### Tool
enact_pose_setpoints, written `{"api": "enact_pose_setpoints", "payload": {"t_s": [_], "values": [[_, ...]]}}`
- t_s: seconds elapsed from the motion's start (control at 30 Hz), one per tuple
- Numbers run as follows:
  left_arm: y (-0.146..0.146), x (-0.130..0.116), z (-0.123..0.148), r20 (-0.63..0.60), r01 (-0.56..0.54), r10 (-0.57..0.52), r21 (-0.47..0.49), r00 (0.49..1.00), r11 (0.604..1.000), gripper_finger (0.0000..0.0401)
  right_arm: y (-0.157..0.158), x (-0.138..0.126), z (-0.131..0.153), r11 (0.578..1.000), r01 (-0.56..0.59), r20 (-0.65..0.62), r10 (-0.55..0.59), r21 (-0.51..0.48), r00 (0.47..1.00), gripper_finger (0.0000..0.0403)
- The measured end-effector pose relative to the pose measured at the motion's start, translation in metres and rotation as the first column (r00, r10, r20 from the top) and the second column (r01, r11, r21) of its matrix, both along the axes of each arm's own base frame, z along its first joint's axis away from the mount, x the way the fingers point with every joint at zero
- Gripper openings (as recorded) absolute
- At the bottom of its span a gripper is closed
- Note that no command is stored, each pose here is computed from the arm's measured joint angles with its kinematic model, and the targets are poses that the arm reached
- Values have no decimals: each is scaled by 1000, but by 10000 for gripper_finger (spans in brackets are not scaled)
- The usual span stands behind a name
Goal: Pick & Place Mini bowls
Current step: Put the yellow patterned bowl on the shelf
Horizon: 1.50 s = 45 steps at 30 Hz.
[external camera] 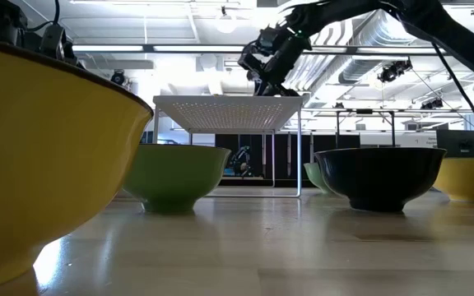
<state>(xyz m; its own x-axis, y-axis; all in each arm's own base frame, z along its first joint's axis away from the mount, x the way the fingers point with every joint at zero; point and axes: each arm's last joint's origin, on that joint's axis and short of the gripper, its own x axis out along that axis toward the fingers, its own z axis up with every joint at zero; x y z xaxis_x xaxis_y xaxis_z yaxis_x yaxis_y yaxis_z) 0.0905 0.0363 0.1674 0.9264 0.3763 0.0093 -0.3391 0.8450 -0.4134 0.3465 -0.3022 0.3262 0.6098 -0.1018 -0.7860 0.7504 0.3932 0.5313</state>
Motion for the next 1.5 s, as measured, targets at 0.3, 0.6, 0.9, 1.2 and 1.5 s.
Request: {"api": "enact_pose_setpoints", "payload": {"t_s": [0.3,0.6,0.9,1.2,1.5], "values": [[0,0,0,0,-4,4,2,1000,1000,3,1,-2,-1,1000,-13,-34,13,-16,999,5],[0,0,0,1,-4,4,2,1000,1000,3,1,-2,-2,999,-28,-38,28,-21,999,20],[0,0,0,1,-4,4,2,1000,1000,3,-2,1,1,998,-17,-10,16,-65,1000,59],[0,0,0,1,-4,4,2,1000,1000,3,-4,2,3,996,-21,10,22,-90,1000,42],[0,0,0,1,-4,4,2,1000,1000,3,-5,3,4,993,-32,22,35,-115,999,61]]}}
